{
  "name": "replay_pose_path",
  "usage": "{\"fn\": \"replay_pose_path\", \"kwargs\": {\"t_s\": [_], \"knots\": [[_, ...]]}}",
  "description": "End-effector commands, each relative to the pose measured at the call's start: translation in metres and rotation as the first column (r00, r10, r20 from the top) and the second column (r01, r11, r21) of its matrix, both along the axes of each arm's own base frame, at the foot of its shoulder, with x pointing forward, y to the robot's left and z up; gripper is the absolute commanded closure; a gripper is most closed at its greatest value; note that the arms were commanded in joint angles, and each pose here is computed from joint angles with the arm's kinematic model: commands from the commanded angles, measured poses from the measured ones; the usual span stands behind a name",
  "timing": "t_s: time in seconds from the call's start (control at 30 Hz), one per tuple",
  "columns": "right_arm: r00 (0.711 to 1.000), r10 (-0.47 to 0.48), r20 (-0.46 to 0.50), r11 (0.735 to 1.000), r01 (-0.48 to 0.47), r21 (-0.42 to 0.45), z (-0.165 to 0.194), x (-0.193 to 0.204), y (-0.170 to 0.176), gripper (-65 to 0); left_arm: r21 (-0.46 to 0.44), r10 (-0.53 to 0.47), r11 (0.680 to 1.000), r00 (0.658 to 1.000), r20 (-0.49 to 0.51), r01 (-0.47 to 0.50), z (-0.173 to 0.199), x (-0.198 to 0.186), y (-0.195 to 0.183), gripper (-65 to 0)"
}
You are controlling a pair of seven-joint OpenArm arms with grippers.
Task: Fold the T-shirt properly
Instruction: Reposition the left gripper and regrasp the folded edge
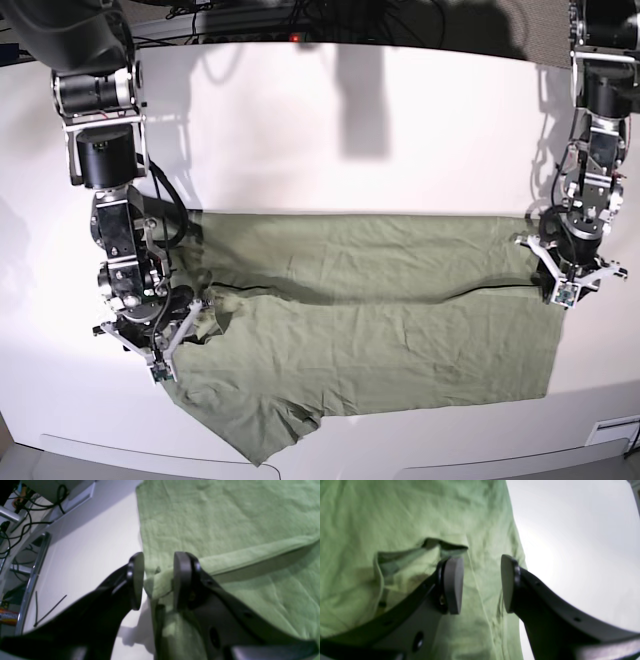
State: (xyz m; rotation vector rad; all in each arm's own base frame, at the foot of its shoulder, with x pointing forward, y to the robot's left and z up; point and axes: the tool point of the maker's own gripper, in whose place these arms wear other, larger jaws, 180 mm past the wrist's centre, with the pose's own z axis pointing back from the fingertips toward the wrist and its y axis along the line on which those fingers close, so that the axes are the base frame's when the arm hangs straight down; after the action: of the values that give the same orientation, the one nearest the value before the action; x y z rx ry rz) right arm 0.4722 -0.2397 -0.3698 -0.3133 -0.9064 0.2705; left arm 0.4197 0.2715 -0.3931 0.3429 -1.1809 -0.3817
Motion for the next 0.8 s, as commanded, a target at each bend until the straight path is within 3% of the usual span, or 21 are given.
{"fn": "replay_pose_path", "kwargs": {"t_s": [0.0, 0.13, 0.23, 0.37, 0.57, 0.77], "knots": [[0.997, -0.005, 0.081, 1.0, 0.005, -0.007, 0.028, 0.017, -0.006, -25.1, 0.017, 0.005, 1.0, 0.997, 0.073, -0.007, 0.026, 0.015, 0.009, -19.5], [0.997, 0.0, 0.081, 1.0, 0.0, 0.0, 0.027, 0.017, -0.002, -25.1, 0.02, 0.017, 1.0, 0.995, 0.094, -0.019, 0.042, 0.03, 0.011, -19.3], [0.997, 0.013, 0.076, 1.0, -0.015, 0.016, 0.026, 0.017, 0.002, -25.1, 0.01, 0.101, 0.995, 0.995, -0.006, -0.101, 0.038, 0.034, 0.023, -19.3], [0.998, 0.009, 0.067, 1.0, -0.009, 0.005, 0.026, 0.016, -0.004, -25.1, -0.123, 0.174, 0.974, 0.976, -0.132, -0.19, 0.034, 0.022, 0.016, -19.3], [0.998, 0.005, 0.069, 1.0, -0.007, 0.023, 0.026, 0.016, -0.003, -25.1, -0.272, 0.108, 0.941, 0.94, -0.323, -0.202, 0.048, -0.012, -0.033, -19.4], [0.998, 0.005, 0.067, 1.0, -0.007, 0.024, 0.026, 0.016, -0.003, -25.1, -0.317, 0.091, 0.926, 0.938, -0.335, -0.204, 0.042, -0.014, -0.038, -19.3]]}}
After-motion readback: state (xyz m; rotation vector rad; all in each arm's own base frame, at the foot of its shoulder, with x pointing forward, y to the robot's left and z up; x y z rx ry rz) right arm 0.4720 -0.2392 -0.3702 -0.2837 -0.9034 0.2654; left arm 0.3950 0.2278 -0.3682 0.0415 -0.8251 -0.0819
